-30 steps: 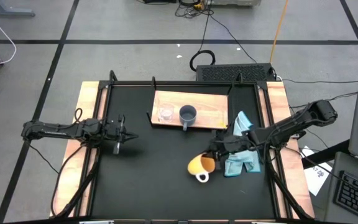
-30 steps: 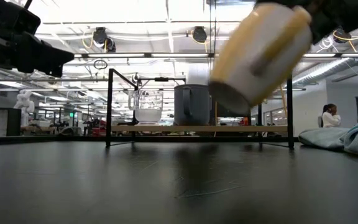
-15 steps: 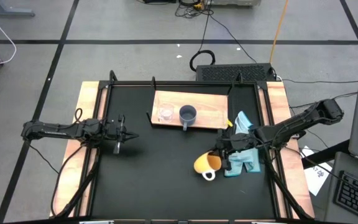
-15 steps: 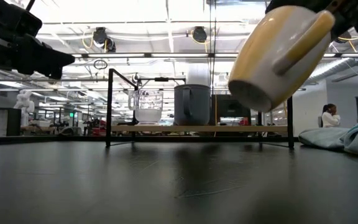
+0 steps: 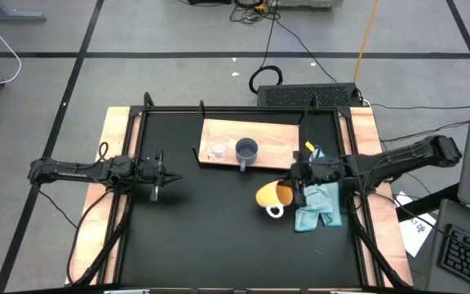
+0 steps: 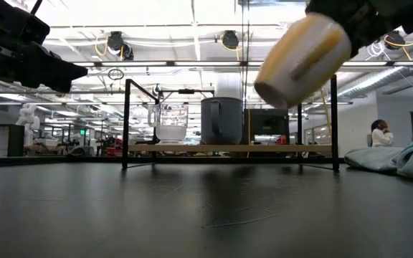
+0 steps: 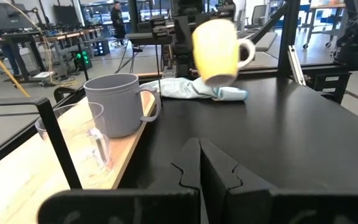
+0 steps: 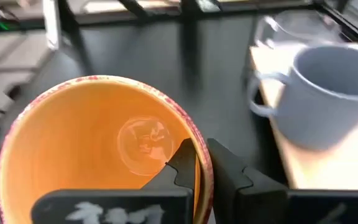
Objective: Stack small to large cups/mugs on shelf
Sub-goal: Put the yellow mug on the shelf
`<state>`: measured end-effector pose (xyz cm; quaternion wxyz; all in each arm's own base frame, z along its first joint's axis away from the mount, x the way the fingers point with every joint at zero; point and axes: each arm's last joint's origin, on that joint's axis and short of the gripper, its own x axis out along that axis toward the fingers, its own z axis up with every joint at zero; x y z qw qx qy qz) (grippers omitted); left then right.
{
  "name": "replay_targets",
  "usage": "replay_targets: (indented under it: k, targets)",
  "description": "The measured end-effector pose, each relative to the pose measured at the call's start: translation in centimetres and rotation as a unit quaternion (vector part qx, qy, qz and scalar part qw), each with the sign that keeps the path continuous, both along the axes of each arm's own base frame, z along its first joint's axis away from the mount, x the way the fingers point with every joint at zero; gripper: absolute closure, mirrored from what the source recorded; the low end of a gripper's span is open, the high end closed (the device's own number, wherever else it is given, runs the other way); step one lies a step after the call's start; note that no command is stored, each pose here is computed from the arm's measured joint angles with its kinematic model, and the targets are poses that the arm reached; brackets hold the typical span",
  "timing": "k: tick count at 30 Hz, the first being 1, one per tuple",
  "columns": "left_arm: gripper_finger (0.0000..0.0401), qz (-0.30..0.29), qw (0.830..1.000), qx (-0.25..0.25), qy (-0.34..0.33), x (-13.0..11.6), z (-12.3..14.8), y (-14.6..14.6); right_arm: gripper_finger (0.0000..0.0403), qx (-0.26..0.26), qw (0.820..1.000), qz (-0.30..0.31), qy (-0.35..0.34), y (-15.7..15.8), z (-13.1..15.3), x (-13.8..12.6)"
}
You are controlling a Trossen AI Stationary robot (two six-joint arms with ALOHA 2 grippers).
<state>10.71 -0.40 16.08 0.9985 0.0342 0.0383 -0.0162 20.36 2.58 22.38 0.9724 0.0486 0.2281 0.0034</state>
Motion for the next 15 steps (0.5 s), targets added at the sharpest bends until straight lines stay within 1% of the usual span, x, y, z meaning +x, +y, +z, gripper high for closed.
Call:
replay_targets:
  k: [4,8,15]
  targets:
    - [0.04,0.0,1.0,0.0,0.002,0.0,0.0,0.0,0.0393,-0.005,1.0,-0.009,0.025,-1.4,-0.2,-0.4]
    - [0.04,0.0,1.0,0.0,0.003,0.0,-0.1,0.0,0.0393,0.016,0.998,-0.012,0.059,-2.8,0.4,-0.6]
    - [0.04,0.004,1.0,0.0,0.003,0.0,-0.1,0.0,0.0393,0.028,0.993,-0.028,0.112,-4.8,2.6,-0.8]
